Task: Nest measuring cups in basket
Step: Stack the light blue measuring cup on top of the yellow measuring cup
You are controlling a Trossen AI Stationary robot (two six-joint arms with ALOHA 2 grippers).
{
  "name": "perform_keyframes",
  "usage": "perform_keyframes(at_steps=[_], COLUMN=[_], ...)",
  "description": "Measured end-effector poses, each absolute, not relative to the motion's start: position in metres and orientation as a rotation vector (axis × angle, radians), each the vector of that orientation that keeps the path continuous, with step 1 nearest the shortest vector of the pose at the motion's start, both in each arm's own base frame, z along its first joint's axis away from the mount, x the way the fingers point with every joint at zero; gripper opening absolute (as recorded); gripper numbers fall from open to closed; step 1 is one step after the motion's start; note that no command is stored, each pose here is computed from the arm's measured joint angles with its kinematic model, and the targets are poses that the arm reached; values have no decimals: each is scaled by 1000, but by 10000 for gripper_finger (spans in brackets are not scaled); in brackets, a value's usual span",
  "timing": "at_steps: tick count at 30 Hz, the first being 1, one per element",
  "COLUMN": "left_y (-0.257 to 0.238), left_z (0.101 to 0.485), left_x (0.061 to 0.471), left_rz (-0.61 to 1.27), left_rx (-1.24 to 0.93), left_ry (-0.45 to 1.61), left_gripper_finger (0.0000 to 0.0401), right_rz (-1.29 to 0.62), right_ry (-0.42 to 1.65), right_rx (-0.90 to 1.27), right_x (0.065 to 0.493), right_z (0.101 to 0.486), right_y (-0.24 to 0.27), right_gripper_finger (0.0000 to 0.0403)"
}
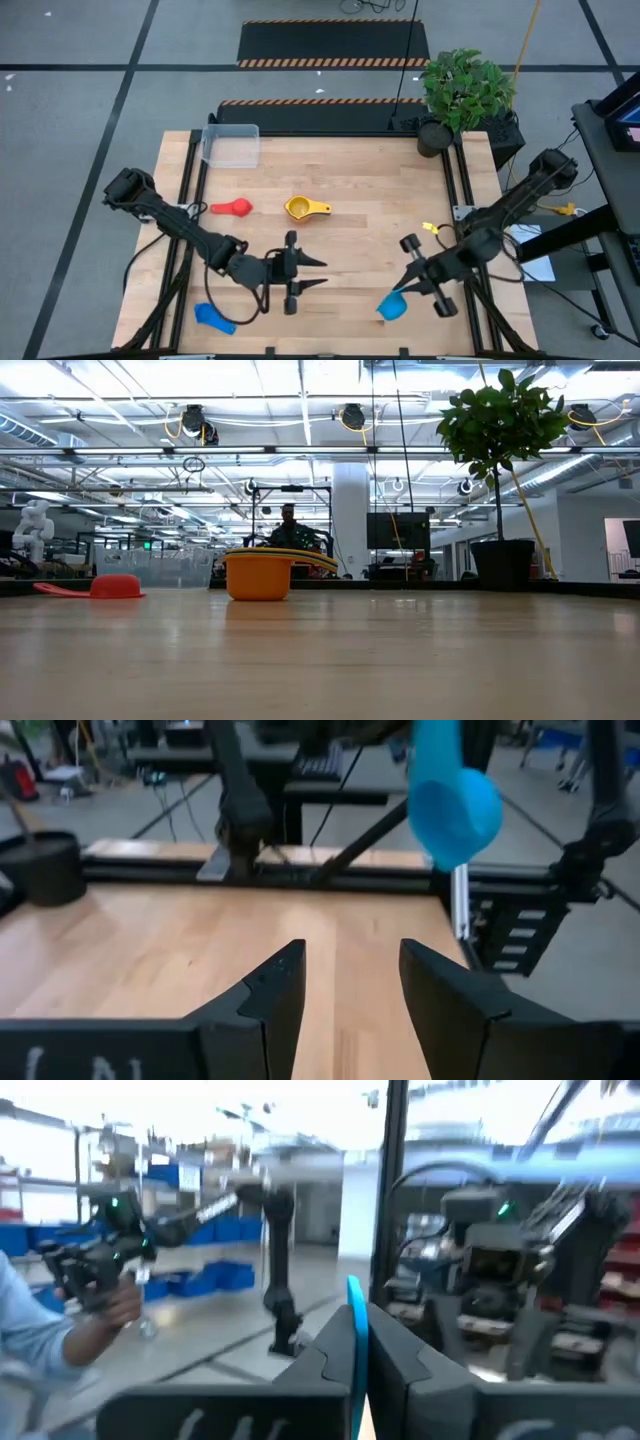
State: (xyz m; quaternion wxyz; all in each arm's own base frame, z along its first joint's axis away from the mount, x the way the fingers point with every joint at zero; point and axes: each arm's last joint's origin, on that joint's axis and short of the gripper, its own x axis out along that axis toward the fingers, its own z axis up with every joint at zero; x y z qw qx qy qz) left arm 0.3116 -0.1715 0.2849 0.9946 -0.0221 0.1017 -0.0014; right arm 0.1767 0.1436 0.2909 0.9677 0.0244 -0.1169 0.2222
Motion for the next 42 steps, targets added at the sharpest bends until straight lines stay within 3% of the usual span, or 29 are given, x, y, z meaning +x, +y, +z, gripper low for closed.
perform_keyframes(at_steps=[15,22,27,32,42], left_y=[-186,-211,-229,-237,-248], left_z=[292,287,285,288,281], left_x=[314,346,374,399,431], left_rz=[51,89,38,-42,-63], left_rx=[98,346,436,443,323], left_ry=[40,-14,-38,-107,-340], left_gripper_finger=[166,166,166,166,165], right_rz=[382,429,516,509,490], right_ry=[-617,-728,-906,-1021,-1079], right_rx=[10,-16,-203,-354,-412], right_x=[160,156,147,136,126], right_z=[298,297,296,296,302], right_y=[131,141,153,164,175], right_gripper_finger=[0,0,0,0,0])
